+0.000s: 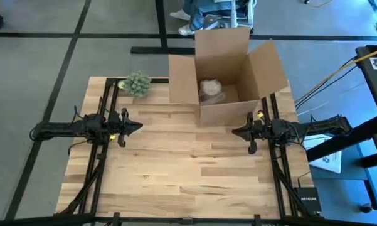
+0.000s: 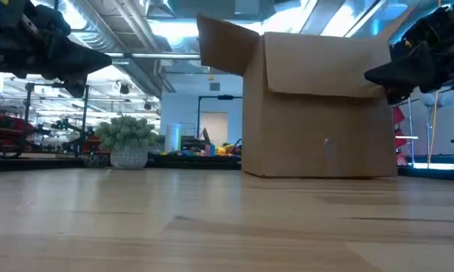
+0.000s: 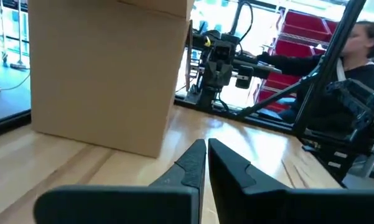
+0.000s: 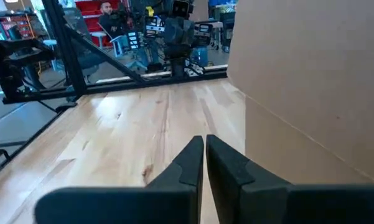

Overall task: Wrap mug
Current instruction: Return to Home Position

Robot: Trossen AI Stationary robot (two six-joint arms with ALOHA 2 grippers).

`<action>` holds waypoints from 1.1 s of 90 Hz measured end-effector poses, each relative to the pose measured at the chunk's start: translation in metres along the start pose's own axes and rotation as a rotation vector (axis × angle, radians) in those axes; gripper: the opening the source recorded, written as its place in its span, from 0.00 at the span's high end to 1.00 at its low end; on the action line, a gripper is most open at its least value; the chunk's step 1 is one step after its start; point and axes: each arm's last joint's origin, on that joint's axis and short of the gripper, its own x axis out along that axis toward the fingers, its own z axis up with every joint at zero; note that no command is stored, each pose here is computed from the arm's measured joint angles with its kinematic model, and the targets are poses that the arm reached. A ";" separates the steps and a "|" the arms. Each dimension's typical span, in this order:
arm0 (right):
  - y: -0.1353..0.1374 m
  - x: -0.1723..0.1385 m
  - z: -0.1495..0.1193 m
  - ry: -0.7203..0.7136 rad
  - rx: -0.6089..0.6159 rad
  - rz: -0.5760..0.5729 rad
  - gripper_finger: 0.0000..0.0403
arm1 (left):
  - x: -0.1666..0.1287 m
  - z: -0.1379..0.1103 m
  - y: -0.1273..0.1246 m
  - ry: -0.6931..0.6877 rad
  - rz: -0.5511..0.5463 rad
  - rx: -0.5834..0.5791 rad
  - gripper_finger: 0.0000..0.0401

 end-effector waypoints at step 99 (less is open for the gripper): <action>0.000 -0.010 0.003 -0.056 -0.004 0.064 0.99 | 0.000 0.000 0.000 0.001 0.000 0.001 1.00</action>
